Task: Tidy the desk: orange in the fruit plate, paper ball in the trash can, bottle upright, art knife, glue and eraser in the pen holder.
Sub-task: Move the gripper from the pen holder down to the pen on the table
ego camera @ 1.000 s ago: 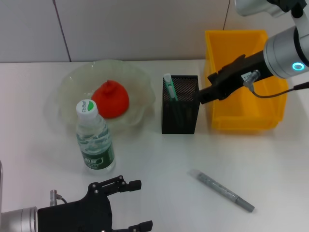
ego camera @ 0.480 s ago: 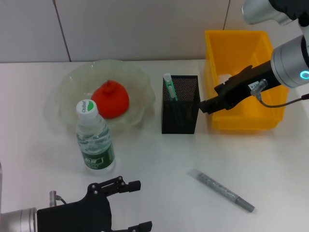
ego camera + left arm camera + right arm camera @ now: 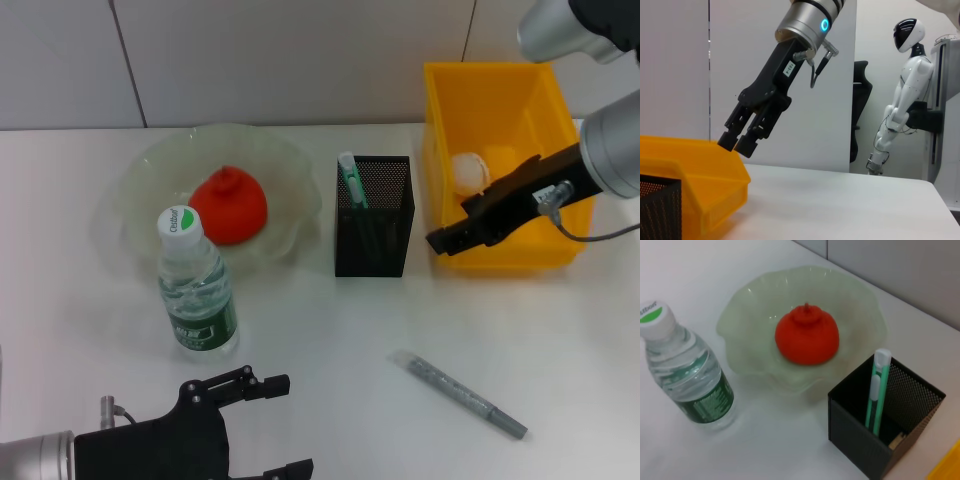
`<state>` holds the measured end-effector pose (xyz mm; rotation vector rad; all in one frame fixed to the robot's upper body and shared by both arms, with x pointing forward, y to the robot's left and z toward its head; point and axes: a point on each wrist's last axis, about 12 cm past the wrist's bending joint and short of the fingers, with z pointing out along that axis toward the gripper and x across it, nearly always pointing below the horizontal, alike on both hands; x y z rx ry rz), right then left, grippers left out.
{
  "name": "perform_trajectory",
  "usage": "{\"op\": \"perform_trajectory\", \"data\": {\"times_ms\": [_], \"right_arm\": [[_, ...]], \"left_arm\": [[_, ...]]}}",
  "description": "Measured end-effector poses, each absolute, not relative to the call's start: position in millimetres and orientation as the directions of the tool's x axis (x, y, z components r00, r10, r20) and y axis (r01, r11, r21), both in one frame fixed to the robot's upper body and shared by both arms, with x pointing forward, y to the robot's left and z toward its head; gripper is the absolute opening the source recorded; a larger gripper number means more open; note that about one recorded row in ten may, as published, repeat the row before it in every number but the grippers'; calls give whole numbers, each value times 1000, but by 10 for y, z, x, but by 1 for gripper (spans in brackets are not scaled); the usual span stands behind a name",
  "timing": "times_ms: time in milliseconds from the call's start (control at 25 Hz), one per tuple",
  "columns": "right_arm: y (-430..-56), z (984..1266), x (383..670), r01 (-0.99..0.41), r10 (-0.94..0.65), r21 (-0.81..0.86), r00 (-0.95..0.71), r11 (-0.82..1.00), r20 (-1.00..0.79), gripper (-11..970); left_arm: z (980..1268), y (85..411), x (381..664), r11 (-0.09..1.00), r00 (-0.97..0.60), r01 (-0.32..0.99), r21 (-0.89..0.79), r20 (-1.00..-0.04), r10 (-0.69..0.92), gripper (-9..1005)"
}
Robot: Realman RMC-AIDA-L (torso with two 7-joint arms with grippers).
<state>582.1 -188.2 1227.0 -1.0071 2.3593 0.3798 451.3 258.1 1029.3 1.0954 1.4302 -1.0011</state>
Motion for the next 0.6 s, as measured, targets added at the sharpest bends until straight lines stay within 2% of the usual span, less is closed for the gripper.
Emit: {"op": "perform_trajectory", "data": {"times_ms": [600], "right_arm": [[-1968,12203,5761,-715,-568,61,-601,696,-562,632]], "left_arm": [[10298,2569,4522,231,-53,973,-25,-992,114,808]]}}
